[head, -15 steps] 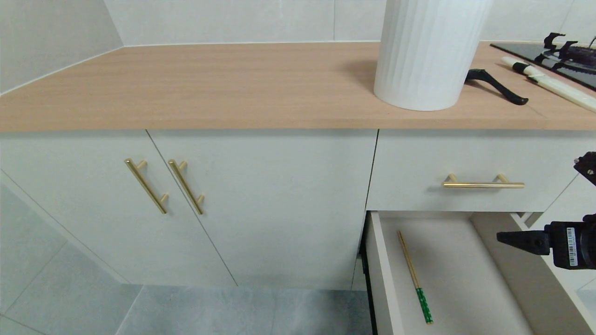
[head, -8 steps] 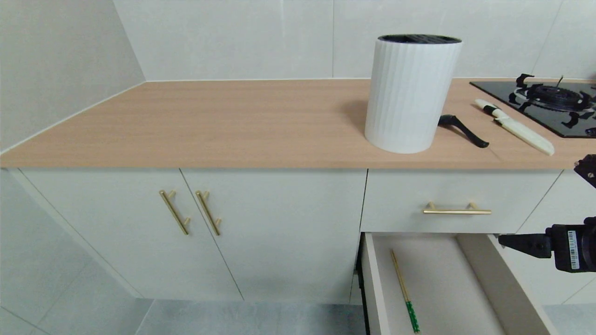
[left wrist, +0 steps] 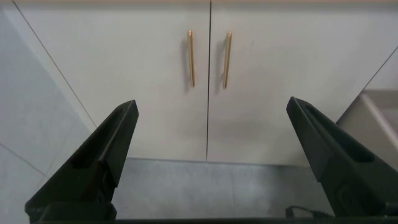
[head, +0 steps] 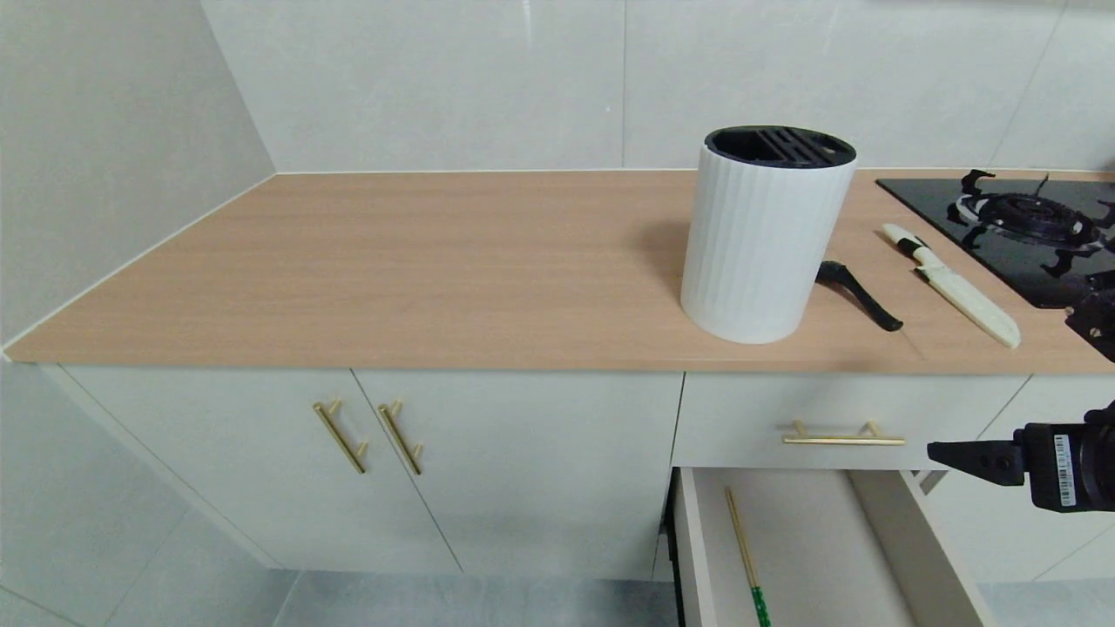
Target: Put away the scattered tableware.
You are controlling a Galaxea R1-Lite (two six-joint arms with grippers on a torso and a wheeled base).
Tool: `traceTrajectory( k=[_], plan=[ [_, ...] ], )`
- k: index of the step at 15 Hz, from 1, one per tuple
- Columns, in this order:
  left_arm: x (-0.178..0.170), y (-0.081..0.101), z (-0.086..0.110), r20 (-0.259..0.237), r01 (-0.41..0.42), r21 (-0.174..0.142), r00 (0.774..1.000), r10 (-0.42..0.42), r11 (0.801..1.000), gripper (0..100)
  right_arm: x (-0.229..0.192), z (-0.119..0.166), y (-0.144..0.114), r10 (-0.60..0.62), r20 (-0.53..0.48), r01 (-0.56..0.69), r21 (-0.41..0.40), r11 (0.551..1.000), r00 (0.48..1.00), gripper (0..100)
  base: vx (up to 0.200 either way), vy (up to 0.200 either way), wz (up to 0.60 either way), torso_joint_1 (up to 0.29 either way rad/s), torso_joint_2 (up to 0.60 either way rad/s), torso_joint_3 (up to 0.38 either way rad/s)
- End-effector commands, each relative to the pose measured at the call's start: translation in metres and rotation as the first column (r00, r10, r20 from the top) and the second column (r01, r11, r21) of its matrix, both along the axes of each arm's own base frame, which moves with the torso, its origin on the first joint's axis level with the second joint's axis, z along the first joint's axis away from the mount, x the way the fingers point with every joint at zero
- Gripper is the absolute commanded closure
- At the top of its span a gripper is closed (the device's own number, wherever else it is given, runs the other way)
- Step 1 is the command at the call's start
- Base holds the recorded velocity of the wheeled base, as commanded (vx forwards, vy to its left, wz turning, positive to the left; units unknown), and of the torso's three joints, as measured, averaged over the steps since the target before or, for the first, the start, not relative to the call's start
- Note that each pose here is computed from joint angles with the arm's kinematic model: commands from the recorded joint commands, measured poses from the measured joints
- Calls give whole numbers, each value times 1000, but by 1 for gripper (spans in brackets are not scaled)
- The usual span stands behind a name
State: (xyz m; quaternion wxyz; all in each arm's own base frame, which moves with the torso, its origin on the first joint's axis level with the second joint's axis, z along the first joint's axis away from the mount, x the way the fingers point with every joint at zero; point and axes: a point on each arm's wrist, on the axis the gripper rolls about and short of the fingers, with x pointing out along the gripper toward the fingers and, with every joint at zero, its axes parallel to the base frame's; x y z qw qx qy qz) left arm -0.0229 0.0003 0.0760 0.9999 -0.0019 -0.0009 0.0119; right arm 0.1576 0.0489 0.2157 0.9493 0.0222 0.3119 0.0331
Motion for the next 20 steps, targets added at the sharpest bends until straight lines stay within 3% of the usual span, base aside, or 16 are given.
traceTrajectory(
  k=[1,7,9,10,14,18,20],
  plan=[
    [0,0,0,-2,-1,-1,1000,1,1000,0,1,-1,1,3,-2,-3,-2,1000,1000,0,0,0,0,242,-520,-266],
    [0,0,0,-2,-1,-1,1000,1,1000,0,18,-27,7,57,44,-53,-74,996,997,0,0,0,0,108,-225,-115],
    [0,0,0,-2,-1,-1,1000,1,1000,0,29,-24,7,57,104,-53,-42,998,993,0,0,0,0,0,0,0],
    [0,0,0,-2,-1,-1,1000,1,1000,0,55,-17,-5,44,165,-46,5,999,985,0,0,0,0,0,0,0],
    [0,0,0,-2,-1,-1,1000,1,1000,0,115,-13,-39,162,240,-162,-20,987,957,0,0,0,0,0,0,0],
    [0,0,0,-2,-1,-1,1000,1,1000,0,174,-15,-46,183,302,-169,-71,983,936,0,0,0,0,0,0,0],
    [0,0,0,-2,-1,-1,1000,1,1000,0,186,-26,-43,196,279,-185,-66,981,940,0,0,0,0,0,0,0]
  ],
)
